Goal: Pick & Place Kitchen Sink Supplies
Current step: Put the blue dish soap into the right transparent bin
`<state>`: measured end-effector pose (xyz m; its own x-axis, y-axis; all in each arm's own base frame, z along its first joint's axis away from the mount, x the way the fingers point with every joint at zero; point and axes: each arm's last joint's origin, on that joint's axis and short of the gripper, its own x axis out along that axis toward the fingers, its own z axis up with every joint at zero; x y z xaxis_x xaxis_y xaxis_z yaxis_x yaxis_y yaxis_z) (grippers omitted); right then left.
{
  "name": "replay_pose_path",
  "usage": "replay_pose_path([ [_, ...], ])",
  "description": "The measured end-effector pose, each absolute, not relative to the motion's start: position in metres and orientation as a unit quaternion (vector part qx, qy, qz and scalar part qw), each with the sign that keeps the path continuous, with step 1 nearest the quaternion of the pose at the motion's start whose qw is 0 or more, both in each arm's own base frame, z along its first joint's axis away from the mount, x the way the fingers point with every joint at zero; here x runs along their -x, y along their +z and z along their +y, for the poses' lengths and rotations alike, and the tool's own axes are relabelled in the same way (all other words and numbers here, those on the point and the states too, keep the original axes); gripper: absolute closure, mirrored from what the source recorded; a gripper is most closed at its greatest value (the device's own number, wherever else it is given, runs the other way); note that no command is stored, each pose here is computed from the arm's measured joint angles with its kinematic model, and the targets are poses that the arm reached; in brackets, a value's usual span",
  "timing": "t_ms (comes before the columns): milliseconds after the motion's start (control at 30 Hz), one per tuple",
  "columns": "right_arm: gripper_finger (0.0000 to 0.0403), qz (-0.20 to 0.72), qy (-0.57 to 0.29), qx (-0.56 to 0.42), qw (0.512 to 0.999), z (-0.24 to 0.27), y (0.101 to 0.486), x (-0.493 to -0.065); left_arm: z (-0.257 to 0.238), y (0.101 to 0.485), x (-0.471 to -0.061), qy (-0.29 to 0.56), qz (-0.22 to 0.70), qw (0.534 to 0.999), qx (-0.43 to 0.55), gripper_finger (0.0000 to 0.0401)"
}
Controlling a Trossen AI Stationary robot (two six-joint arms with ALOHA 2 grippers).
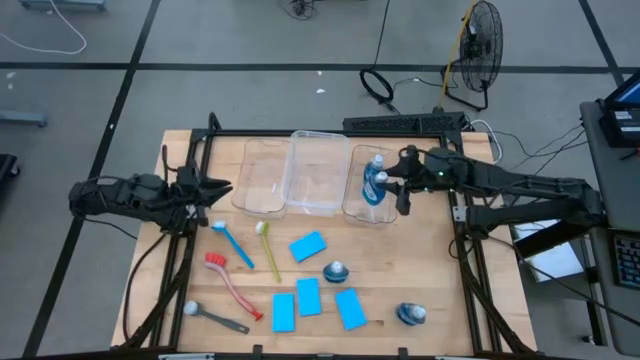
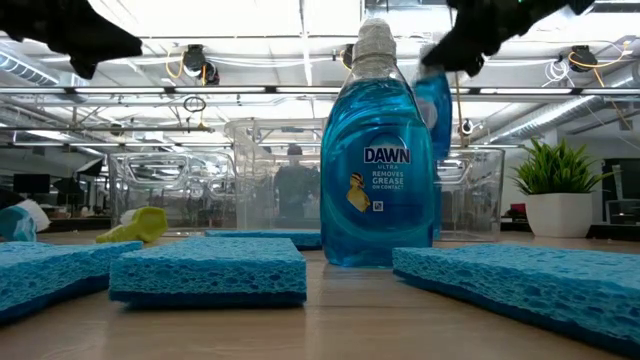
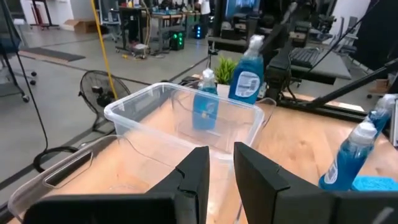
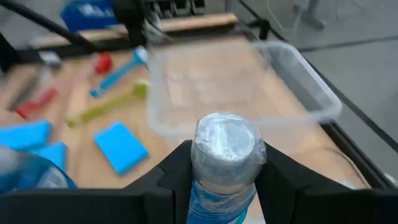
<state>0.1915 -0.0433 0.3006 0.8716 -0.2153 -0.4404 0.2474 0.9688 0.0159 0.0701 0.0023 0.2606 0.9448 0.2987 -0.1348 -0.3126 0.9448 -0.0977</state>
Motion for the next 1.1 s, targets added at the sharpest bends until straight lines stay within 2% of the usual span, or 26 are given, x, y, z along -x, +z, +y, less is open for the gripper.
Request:
replay_pose_path([
  [333, 0.0275, 0.312, -0.128, -0.020, 0.941, -0.062, 0.274, -0.205, 0.002, 0.260, -0.072, 0.155, 0.062, 0.984, 0.068, 0.0324],
  [533, 0.0275, 0.336, -0.118, 0.002, 0.934, -0.066, 0.263, -0.216, 0.002, 0.260, -0.072, 0.157, 0.062, 0.983, 0.068, 0.0324],
  [1100, 0.0275, 0.316, -0.138, 0.016, 0.938, -0.089, 0.243, -0.246, 0.002, 0.260, -0.072, 0.158, 0.062, 0.983, 0.068, 0.0324],
])
